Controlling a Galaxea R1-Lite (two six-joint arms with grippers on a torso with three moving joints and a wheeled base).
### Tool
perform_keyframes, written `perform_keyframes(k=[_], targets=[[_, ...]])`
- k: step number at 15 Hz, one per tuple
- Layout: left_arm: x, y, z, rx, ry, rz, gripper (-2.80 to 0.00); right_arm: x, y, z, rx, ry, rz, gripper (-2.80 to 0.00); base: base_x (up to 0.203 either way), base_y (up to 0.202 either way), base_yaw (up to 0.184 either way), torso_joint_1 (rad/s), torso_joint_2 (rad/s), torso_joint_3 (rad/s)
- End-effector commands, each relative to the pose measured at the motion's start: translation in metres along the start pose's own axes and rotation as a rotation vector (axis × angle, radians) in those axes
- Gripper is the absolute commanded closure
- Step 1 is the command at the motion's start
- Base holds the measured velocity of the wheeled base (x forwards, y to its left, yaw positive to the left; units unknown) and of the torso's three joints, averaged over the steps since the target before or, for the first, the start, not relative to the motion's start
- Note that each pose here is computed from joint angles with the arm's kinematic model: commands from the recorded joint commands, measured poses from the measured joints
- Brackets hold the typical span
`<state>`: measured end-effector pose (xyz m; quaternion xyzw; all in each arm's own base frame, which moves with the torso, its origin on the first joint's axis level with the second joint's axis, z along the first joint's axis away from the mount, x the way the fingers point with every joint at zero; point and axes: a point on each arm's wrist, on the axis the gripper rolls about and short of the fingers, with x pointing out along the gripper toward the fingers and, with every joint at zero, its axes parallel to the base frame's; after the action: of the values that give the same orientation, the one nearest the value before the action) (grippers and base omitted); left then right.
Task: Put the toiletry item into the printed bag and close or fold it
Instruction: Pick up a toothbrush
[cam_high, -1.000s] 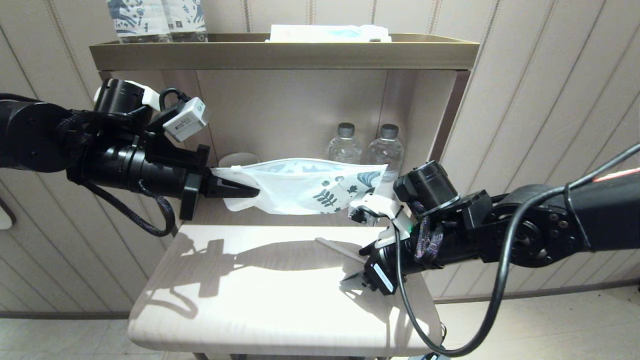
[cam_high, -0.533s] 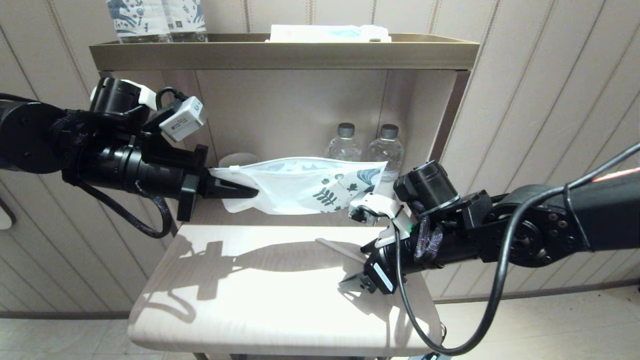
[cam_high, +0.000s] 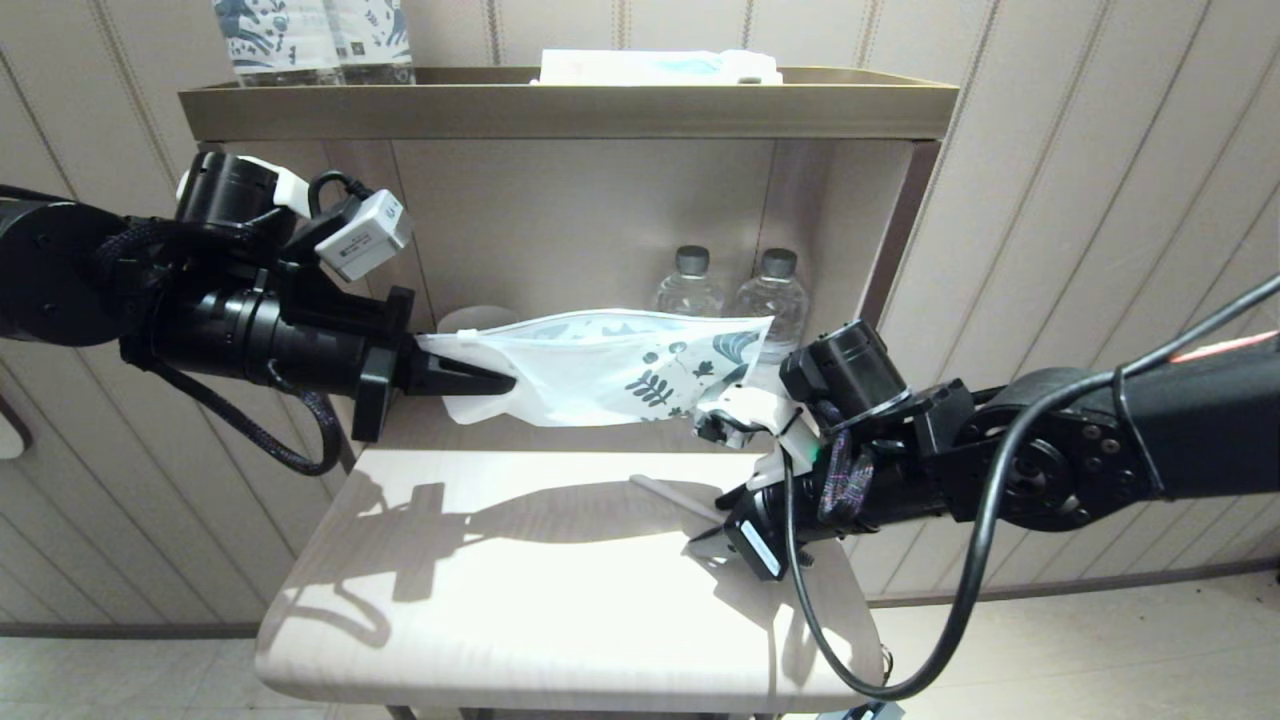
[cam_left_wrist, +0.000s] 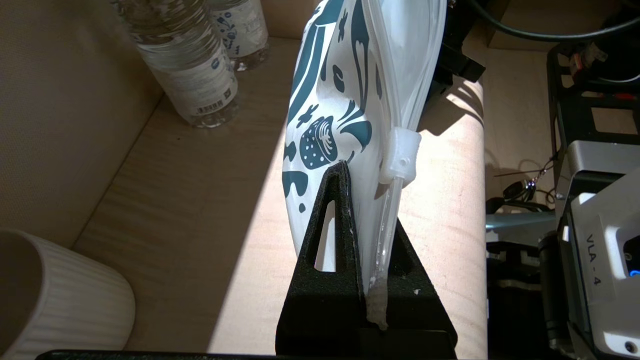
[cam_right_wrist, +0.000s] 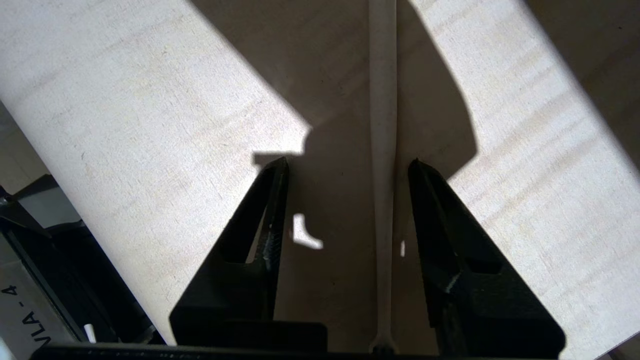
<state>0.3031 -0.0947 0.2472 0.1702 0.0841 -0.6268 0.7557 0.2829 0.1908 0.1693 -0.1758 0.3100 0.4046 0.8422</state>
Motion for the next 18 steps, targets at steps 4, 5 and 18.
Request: perform_keyframes(k=[4,5,18], targets=[[0.0,0.0,-0.001,0.001,-0.002,-0.005,0.0,-0.001,0.0,0.0,-0.003,0.0,0.0,0.0,0.0,0.0,0.0,0.0,0.0,0.0],[0.0,0.0,-0.001,0.001,-0.002,-0.005,0.0,-0.003,0.0,0.001,-0.004,-0.004,-0.001,0.0,0.0,0.0,0.0,0.0,0.0,0.0],[0.021,0.021,-0.029,0.111,0.031,0.147,0.0,-0.177,0.044,0.03,-0.09,-0.058,0.023,0.0,0.0,0.0,0.0,0.0,0.0,0.0]])
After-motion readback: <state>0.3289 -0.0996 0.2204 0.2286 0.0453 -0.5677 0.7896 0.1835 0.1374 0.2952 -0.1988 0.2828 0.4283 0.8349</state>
